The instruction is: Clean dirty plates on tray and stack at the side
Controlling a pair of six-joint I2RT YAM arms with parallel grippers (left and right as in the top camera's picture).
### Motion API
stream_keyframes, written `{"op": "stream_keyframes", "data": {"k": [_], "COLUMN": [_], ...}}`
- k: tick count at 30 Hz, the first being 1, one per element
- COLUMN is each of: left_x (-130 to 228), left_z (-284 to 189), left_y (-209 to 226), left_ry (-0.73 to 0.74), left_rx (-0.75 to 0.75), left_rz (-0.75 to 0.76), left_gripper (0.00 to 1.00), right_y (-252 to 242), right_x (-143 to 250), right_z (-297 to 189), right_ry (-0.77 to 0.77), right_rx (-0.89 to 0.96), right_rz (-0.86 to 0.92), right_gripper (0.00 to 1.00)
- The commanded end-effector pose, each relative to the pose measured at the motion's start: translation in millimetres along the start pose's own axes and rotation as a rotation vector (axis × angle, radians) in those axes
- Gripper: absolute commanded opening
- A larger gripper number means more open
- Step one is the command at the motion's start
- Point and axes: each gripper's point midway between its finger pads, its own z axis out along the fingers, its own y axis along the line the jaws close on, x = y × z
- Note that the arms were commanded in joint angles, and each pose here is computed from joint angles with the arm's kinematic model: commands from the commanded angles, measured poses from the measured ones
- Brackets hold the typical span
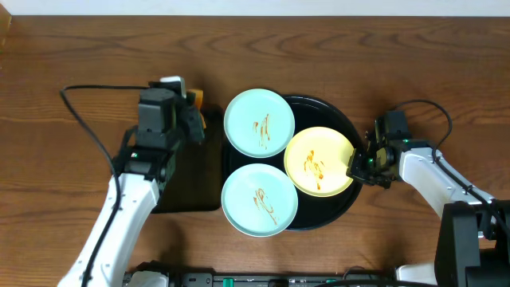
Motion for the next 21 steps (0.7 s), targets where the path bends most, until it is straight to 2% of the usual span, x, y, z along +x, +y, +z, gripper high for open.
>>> {"op": "stream_keyframes", "data": {"k": [1, 6, 11, 21], "left_x": [-21.3, -36.2, -47.7, -96.7], "left_z": [-23.4, -48.1, -54.0, -70.4], "left_y": [-8.2, -11.5, -3.1, -13.7], "left_ry": [-0.089, -0.165, -0.219, -0.432], "left_rx": [0.029, 0.041, -0.015, 0.011], "left_rz": [0.031, 0.040, 0.064, 0.092], "left_gripper": [0.07, 0.07, 0.07, 0.07], "right_y": [-3.1, -2.1, -1.9, -1.8], "right_x": [3.1, 1.0, 0.6, 0.7], "right_z": [2.6, 2.7, 2.7, 2.7], "right_ry": [0.007, -0.001, -0.003, -0.002], "right_rx": [0.014, 0.009, 0.009, 0.008], "right_rz": [-0.012, -0.015, -0.015, -0.015], "right_gripper": [0.01, 0.01, 0.01, 0.01]}}
